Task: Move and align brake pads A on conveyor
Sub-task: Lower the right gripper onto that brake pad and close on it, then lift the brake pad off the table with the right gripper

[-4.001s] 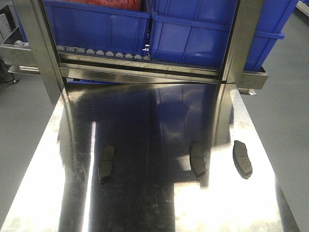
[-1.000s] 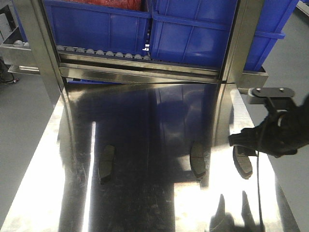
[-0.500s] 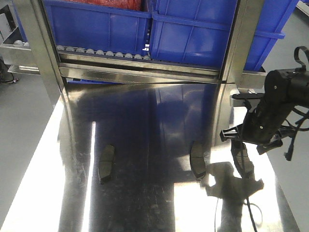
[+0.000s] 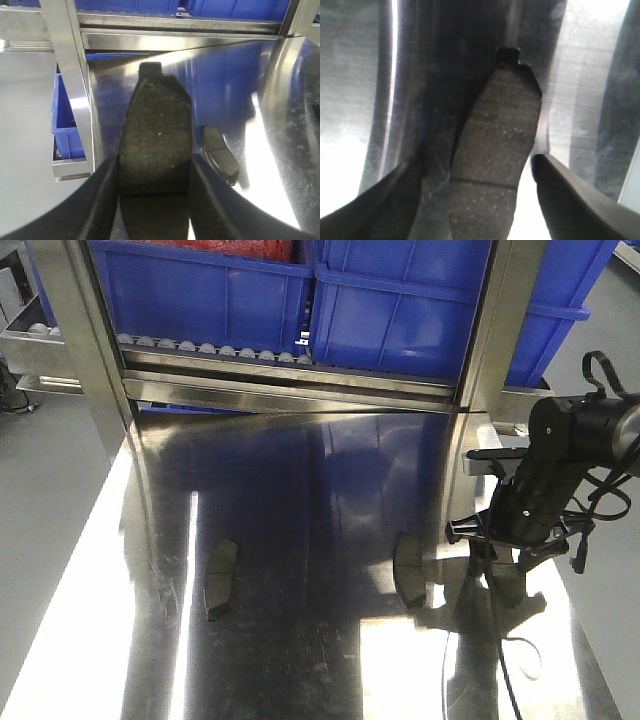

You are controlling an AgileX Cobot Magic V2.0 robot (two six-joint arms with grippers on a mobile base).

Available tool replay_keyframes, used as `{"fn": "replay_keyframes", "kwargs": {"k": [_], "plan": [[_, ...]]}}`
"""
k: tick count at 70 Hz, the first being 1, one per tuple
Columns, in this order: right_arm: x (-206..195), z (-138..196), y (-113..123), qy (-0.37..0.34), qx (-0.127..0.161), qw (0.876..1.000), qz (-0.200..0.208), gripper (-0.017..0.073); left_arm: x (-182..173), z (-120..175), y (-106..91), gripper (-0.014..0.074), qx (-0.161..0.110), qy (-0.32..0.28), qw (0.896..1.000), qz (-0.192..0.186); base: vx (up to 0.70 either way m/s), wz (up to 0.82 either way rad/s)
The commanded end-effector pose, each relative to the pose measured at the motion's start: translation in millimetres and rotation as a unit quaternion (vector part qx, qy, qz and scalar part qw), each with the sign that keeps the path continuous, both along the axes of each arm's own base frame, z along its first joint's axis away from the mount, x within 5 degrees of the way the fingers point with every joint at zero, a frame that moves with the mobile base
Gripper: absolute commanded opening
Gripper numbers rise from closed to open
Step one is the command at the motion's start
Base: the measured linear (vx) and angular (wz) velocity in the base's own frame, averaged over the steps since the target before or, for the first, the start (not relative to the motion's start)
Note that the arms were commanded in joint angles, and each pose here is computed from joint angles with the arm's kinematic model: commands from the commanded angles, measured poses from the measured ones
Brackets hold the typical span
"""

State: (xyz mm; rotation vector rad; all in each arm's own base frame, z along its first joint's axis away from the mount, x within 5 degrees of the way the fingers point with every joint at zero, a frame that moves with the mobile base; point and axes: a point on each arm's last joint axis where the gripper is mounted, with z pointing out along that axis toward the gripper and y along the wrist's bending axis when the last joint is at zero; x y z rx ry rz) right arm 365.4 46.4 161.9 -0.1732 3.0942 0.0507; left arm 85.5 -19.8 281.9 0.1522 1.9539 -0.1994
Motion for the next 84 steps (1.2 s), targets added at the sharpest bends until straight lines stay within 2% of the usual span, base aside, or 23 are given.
{"fn": "replay_keyframes", "kwargs": {"k": [1, 20, 32, 44, 52, 59, 71, 84], "plan": [[5, 24, -1, -0.049, 0.005, 0.999, -0.003, 0.039, 3, 18, -0.7, -0.0006, -0.019, -0.059, 0.998, 0.002, 0.0, 0.0], [6, 17, -1, -0.039, 0.003, 0.999, 0.001, 0.0165, 3, 18, -0.7, -0.0006, -0.019, -0.059, 0.998, 0.002, 0.0, 0.0], [6, 27, -2, -0.058, 0.004, 0.998, 0.0, -0.0007, 3, 18, -0.7, -0.0006, -0.019, -0.059, 0.998, 0.002, 0.0, 0.0], [-3, 48, -9, -0.106, 0.007, 0.994, -0.005, -0.001, 3, 18, -0.7, -0.0006, -0.019, -0.059, 0.998, 0.002, 0.0, 0.0], [-22, 64, -16, -0.169, 0.011, 0.985, -0.014, -0.001, 3, 18, -0.7, -0.0006, -0.019, -0.059, 0.998, 0.002, 0.0, 0.0], [-43, 81, -19, -0.22, 0.003, 0.975, -0.002, -0.001, 3, 18, -0.7, -0.0006, -0.019, -0.059, 0.998, 0.002, 0.0, 0.0], [-85, 108, -22, -0.283, 0.01, 0.959, 0.001, -0.001, 3, 18, -0.7, -0.0006, -0.019, -0.059, 0.998, 0.002, 0.0, 0.0], [-134, 134, -26, -0.383, 0.016, 0.923, 0.004, -0.001, 3, 18, -0.7, -0.0006, -0.019, -0.059, 0.998, 0.002, 0.0, 0.0]]}}
